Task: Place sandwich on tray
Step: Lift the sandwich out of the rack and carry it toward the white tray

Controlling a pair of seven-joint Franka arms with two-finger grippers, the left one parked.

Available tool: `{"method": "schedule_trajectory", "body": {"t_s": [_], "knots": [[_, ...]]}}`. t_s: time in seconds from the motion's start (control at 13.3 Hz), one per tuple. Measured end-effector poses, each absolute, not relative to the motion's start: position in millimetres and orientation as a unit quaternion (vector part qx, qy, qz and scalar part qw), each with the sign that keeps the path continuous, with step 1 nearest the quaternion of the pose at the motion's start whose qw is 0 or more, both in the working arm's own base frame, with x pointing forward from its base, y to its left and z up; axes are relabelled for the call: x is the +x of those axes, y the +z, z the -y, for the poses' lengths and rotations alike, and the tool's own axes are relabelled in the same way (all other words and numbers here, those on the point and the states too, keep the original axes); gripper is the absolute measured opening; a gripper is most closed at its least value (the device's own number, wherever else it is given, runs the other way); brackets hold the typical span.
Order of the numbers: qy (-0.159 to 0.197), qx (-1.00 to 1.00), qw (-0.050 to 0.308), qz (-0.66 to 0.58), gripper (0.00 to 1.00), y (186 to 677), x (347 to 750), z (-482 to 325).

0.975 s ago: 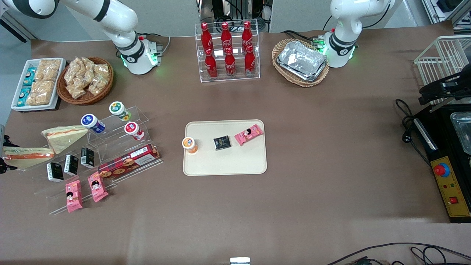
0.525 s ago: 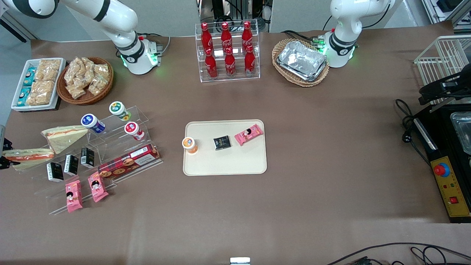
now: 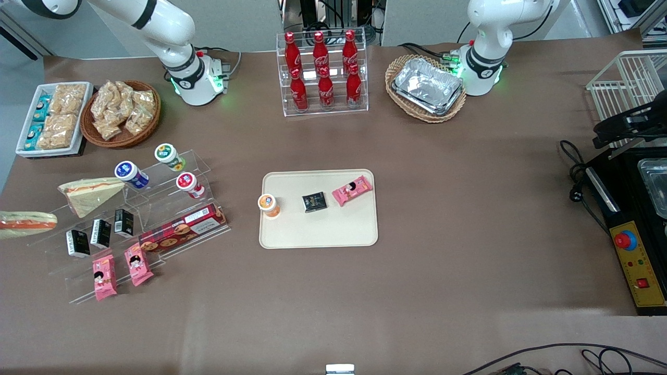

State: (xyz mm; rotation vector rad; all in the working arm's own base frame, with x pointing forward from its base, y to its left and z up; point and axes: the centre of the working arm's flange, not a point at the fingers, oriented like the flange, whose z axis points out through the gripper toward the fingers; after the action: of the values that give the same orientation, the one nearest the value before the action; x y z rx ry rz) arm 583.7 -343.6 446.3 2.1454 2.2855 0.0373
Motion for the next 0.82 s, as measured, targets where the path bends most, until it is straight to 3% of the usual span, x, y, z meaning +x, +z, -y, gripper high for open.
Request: {"method": "schedule_trajectory", "body": {"t_s": [0.38,0.82], "knots": [[0.02,0.718,-0.008,-0.696,0.22,518,587,278],[0.003,0.763,-0.041,-0.645,0.22,526,619,146]]}}
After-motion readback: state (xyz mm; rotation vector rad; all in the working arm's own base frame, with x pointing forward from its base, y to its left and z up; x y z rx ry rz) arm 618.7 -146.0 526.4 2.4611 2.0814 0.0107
